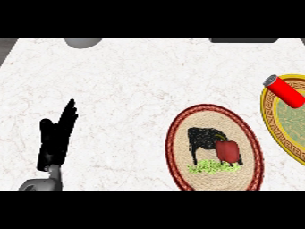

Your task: Pick the can from the placemat and place it in the plate

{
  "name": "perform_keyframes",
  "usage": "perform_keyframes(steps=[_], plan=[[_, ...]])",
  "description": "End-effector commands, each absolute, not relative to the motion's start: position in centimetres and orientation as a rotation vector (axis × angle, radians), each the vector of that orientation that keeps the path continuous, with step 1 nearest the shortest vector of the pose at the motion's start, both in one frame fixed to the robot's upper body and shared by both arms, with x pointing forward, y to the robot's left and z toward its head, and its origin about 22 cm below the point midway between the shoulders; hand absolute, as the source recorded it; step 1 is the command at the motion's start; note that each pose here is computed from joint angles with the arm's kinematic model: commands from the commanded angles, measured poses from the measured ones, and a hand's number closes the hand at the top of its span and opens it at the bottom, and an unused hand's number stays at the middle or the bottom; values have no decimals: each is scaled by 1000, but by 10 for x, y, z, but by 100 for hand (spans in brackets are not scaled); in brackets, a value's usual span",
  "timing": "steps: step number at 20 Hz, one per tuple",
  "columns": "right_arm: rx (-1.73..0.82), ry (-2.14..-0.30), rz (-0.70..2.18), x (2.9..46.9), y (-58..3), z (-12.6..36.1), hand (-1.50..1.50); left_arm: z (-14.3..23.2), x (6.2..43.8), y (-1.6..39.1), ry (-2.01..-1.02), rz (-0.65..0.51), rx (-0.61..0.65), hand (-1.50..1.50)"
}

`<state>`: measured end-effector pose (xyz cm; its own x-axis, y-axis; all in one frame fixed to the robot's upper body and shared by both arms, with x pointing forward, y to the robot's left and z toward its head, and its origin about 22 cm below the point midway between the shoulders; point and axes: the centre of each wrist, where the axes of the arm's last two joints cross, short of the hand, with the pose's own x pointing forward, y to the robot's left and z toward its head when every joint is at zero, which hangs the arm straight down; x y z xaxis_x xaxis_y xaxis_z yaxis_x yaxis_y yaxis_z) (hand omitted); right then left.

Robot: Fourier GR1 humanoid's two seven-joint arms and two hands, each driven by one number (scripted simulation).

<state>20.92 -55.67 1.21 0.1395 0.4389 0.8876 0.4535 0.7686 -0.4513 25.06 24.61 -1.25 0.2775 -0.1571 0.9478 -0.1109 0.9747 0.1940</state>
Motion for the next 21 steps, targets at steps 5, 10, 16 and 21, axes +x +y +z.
perform_keyframes(steps=[5, 10, 16, 21], plan=[[-811, -1475, -97, 170, -576, 3, -150, 2, 246, 258, -1306, -26, 240, 0], [-861, -1488, -126, 159, -582, 3, -150, -10, 253, 264, -1309, -36, 257, 0], [-929, -1446, -145, 152, -588, 8, -150, -6, 242, 244, -1303, -31, 236, 0], [-937, -1386, -103, 152, -591, 13, -150, -5, 261, 240, -1298, -28, 251, 0]])
